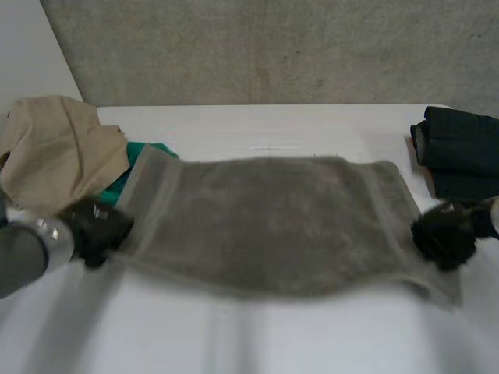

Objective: Fold the laundry.

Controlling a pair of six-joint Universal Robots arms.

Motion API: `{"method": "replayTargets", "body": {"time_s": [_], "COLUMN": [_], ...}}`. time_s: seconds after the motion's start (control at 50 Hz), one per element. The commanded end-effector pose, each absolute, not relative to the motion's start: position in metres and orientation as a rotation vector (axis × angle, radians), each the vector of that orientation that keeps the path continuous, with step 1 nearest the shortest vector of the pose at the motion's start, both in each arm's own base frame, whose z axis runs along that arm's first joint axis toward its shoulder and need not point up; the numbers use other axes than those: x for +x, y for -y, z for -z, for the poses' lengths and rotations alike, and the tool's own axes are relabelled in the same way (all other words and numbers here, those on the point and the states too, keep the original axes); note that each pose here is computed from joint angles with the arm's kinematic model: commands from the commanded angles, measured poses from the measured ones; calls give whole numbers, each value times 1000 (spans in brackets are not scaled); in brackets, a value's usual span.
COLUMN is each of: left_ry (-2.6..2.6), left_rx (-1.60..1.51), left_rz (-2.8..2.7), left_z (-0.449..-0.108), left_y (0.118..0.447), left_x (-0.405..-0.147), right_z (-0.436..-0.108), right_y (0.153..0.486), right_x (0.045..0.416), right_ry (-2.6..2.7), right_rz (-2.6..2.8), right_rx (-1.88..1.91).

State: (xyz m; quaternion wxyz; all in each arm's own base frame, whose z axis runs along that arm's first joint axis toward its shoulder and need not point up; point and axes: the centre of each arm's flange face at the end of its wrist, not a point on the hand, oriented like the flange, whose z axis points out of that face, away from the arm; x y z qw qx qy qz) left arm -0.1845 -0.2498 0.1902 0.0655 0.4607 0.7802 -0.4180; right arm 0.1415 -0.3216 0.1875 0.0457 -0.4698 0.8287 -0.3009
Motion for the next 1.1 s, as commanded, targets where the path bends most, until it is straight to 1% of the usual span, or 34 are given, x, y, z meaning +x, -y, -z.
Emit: {"method": "replayTargets", "body": {"time_s": [0.02, 0.06, 0.14, 0.22, 0.32, 0.38, 0.44, 0.52, 0.62, 0.8, 0.84, 0.9, 0.92, 0.98, 1.0, 1.06, 1.1], "left_ry": [-2384, -2371, -2359, -2333, -2269, -2238, -2211, -2166, -2124, -2083, -2075, -2058, -2053, -2071, -2093, -2121, -2136], "left_rx": [1556, 1543, 1443, 1268, 1167, 1125, 1103, 1075, 1078, 1080, 1072, 1044, 1031, 971, 944, 913, 903], "left_rz": [1067, 1124, 1277, 1435, 1556, 1605, 1634, 1671, 1717, 1765, 1776, 1805, 1815, 1835, 1844, 1856, 1873], "left_z": [-182, -187, -197, -203, -206, -202, -199, -190, -178, -167, -170, -185, -190, -206, -211, -217, -219], "left_y": [229, 234, 255, 294, 328, 349, 364, 390, 409, 423, 423, 420, 419, 414, 411, 405, 401], "left_x": [-172, -176, -187, -196, -210, -219, -226, -238, -255, -271, -273, -276, -275, -270, -266, -262, -259], "right_z": [-194, -193, -188, -185, -180, -178, -177, -168, -159, -146, -151, -175, -190, -212, -222, -228, -225], "right_y": [300, 303, 322, 341, 363, 377, 388, 406, 426, 444, 447, 448, 444, 434, 424, 408, 396], "right_x": [132, 133, 145, 155, 169, 178, 185, 195, 202, 213, 213, 212, 212, 211, 211, 215, 220], "right_ry": [-2445, -2453, -2468, -2458, -2425, -2400, -2384, -2384, -2391, -2435, -2455, -2461, -2448, -2424, -2409, -2360, -2319], "right_rz": [698, 743, 959, 1148, 1336, 1441, 1514, 1621, 1711, 1798, 1840, 1941, 1963, 1959, 1918, 1829, 1755], "right_rx": [-1648, -1643, -1619, -1583, -1529, -1491, -1469, -1455, -1465, -1472, -1452, -1363, -1303, -1204, -1153, -1128, -1146]}}
